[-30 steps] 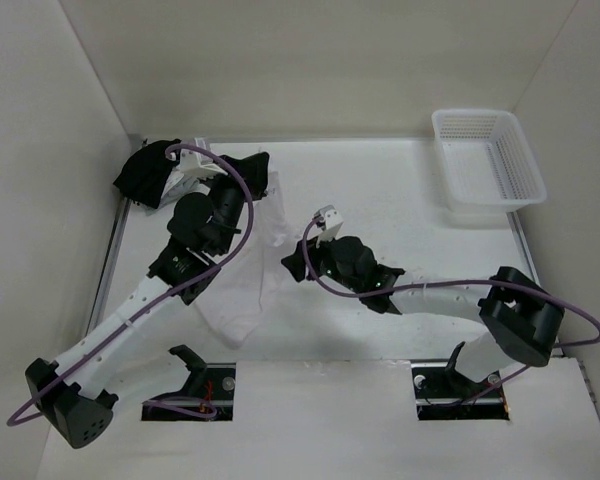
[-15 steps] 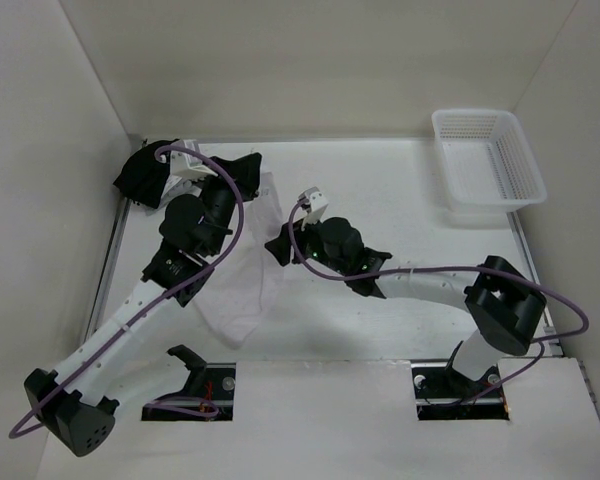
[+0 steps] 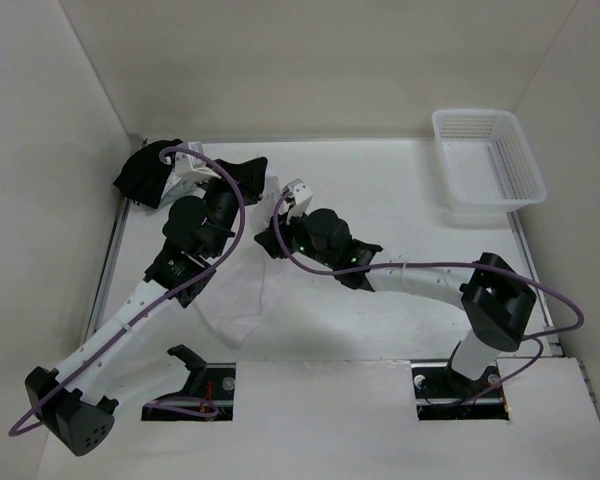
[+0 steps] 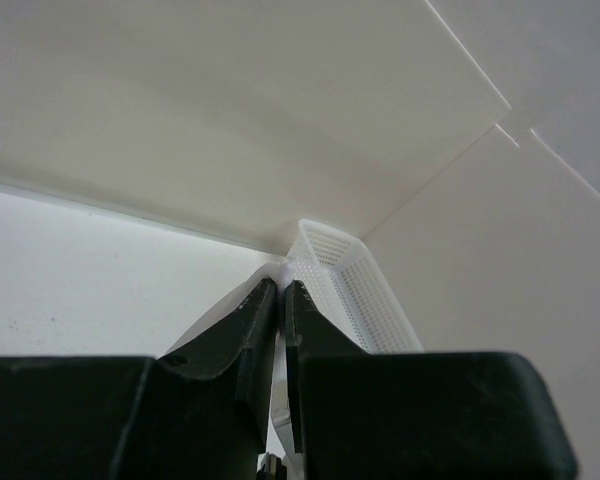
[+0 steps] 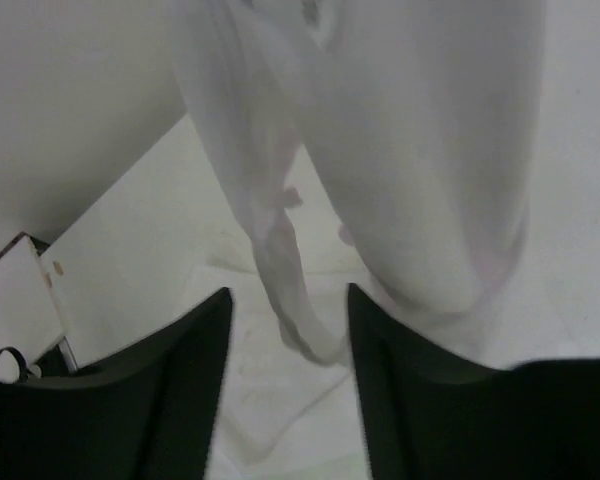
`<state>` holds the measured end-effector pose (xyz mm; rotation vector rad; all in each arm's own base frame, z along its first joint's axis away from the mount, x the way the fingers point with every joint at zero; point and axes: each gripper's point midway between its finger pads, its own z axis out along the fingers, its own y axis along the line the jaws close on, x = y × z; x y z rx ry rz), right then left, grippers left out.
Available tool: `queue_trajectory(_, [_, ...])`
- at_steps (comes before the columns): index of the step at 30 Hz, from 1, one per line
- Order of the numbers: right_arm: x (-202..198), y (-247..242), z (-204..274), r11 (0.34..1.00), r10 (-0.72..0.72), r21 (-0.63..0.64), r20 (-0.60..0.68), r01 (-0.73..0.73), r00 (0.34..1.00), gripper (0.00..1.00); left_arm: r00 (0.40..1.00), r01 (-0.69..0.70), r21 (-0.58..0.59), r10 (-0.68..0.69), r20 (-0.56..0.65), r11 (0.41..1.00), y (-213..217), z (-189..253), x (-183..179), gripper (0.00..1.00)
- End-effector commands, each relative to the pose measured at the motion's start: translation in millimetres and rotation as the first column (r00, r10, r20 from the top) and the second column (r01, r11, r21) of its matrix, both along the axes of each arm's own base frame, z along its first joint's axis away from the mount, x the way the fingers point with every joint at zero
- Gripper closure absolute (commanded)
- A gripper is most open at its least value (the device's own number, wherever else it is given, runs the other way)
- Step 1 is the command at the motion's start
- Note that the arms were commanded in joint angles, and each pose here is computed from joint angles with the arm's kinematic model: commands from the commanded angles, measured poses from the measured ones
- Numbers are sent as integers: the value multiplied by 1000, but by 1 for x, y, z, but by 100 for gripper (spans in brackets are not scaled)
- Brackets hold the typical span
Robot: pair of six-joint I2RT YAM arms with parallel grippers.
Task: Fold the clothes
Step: Flatten the tank top out
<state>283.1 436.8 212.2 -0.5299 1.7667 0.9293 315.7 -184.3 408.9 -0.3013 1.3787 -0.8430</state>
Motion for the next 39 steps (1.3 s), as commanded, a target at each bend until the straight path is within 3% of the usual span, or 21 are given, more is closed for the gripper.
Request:
queue_trajectory(1, [10, 11, 21, 999, -12, 39, 37, 10, 999, 62, 999, 20, -44, -18, 46, 999, 0, 15, -8, 96])
queue_trajectory(4, [8, 3, 28, 999, -30, 46, 35, 28, 999, 90, 999, 9, -46, -7, 47, 999, 5, 16, -10, 96])
queue_trajectory(7, [-2, -22, 52, 995, -70, 81, 54, 65, 996, 96, 998, -7, -50, 10, 62, 999, 14, 23, -13, 96])
queue_trajectory(13, [-70, -81, 136, 983, -17, 186, 87, 0, 996, 96, 990, -39, -87, 51, 133, 995, 38, 54, -34, 96])
queue_trajectory(19, [-133, -149, 257, 955, -12, 292, 203, -48, 979, 97, 956, -53, -165, 98, 277, 985, 73, 121, -87, 97])
queue_trajectory(23, [-169, -181, 333, 926, -9, 362, 297, -104, 955, 97, 923, 13, -217, 72, 378, 976, 88, 167, -131, 97])
queue_trajectory(28, [-193, -196, 397, 905, -50, 409, 372, -115, 927, 98, 896, 100, -247, 21, 444, 964, 91, 200, -158, 98])
queue_trajectory(33, [-193, -205, 422, 901, -112, 426, 403, -78, 908, 98, 880, 122, -264, 19, 474, 957, 94, 216, -165, 98])
queue_trajectory(39, [-129, -206, 376, 917, -269, 381, 371, 119, 889, 98, 913, 31, -215, 59, 403, 976, 68, 186, -124, 98])
